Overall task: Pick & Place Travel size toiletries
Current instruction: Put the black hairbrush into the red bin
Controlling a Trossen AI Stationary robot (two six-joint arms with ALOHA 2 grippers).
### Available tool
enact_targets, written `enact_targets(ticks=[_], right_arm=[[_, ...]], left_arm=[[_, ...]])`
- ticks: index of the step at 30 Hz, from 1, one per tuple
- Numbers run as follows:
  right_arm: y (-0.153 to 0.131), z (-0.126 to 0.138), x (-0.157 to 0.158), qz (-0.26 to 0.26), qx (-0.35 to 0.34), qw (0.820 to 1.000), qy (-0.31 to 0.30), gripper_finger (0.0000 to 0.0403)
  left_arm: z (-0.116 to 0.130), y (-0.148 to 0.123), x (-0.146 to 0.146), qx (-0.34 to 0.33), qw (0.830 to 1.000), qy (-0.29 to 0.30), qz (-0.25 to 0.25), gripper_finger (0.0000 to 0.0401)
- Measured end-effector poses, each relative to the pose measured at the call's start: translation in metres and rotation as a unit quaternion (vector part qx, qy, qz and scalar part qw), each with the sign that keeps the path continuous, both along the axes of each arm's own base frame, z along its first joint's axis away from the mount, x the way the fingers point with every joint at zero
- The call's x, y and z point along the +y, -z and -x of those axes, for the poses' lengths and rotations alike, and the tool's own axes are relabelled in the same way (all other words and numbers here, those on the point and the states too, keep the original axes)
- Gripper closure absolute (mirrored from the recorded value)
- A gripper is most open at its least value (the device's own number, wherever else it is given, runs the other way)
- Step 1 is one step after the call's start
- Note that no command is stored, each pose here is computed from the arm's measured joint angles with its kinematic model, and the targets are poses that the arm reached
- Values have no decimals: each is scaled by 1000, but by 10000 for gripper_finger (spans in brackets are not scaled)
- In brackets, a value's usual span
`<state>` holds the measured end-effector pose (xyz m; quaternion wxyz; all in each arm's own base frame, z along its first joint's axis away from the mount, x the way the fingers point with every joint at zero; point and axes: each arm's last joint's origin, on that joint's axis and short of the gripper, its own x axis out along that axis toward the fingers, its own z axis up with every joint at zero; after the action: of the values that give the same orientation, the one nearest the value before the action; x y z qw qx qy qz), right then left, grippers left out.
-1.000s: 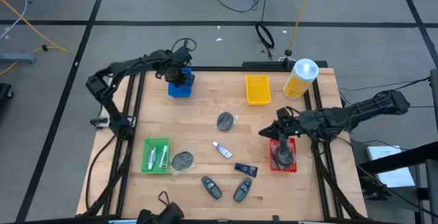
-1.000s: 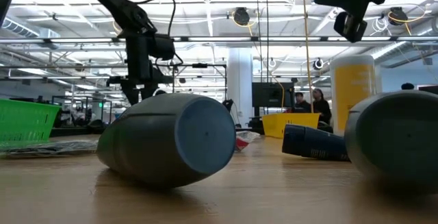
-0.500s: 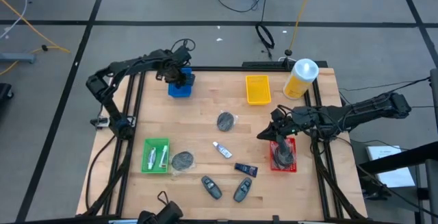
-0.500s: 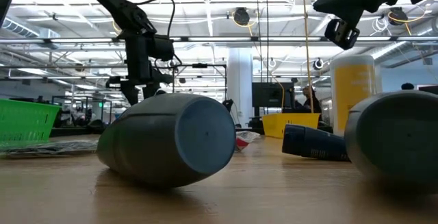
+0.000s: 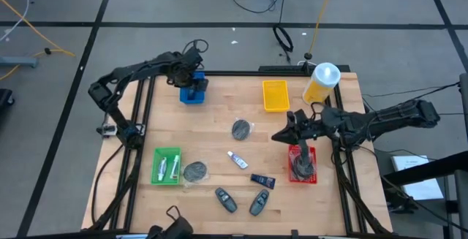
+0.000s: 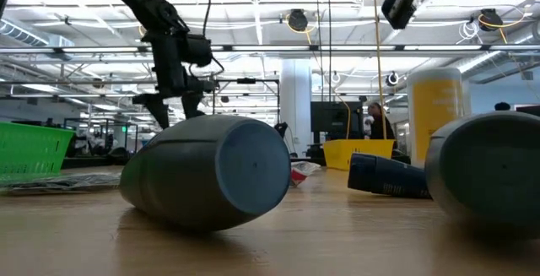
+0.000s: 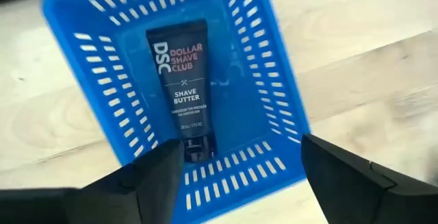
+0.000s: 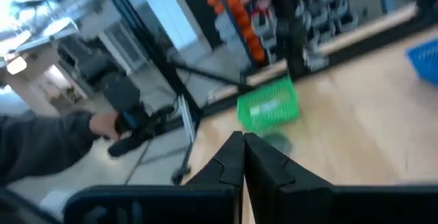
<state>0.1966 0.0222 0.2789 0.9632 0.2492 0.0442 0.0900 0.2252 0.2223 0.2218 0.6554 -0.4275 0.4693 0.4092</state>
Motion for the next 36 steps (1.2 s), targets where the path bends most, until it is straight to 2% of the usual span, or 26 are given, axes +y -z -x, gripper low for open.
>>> enact_targets(ticks=[4,8,15,20,24,30,33,36], right_arm=[[-3,-1,-10,0,-17,999,42,403],[-9,-7,-18,4,-12,998,64,403],[-17,-37,-27,30,43,996,71,403],[-7,-53,-35,32,128,988,82,403],[8,-66,-42,53,174,981,72,403],[37,-88,-51,31,230,972,43,403],[55,-97,-52,31,261,964,36,403],[70,-102,-53,54,283,957,27,403]], left_arm=[[7,-27,-10,-32,999,5,-33,128],[13,-61,-34,-77,994,27,-75,145],[13,-103,-94,-139,973,137,-124,162],[17,-110,-133,-134,968,185,-100,166],[16,-113,-158,-119,962,222,-107,167],[9,-112,-186,-122,948,272,-108,167],[5,-110,-195,-118,947,279,-105,167],[4,-109,-201,-117,949,273,-106,167]])
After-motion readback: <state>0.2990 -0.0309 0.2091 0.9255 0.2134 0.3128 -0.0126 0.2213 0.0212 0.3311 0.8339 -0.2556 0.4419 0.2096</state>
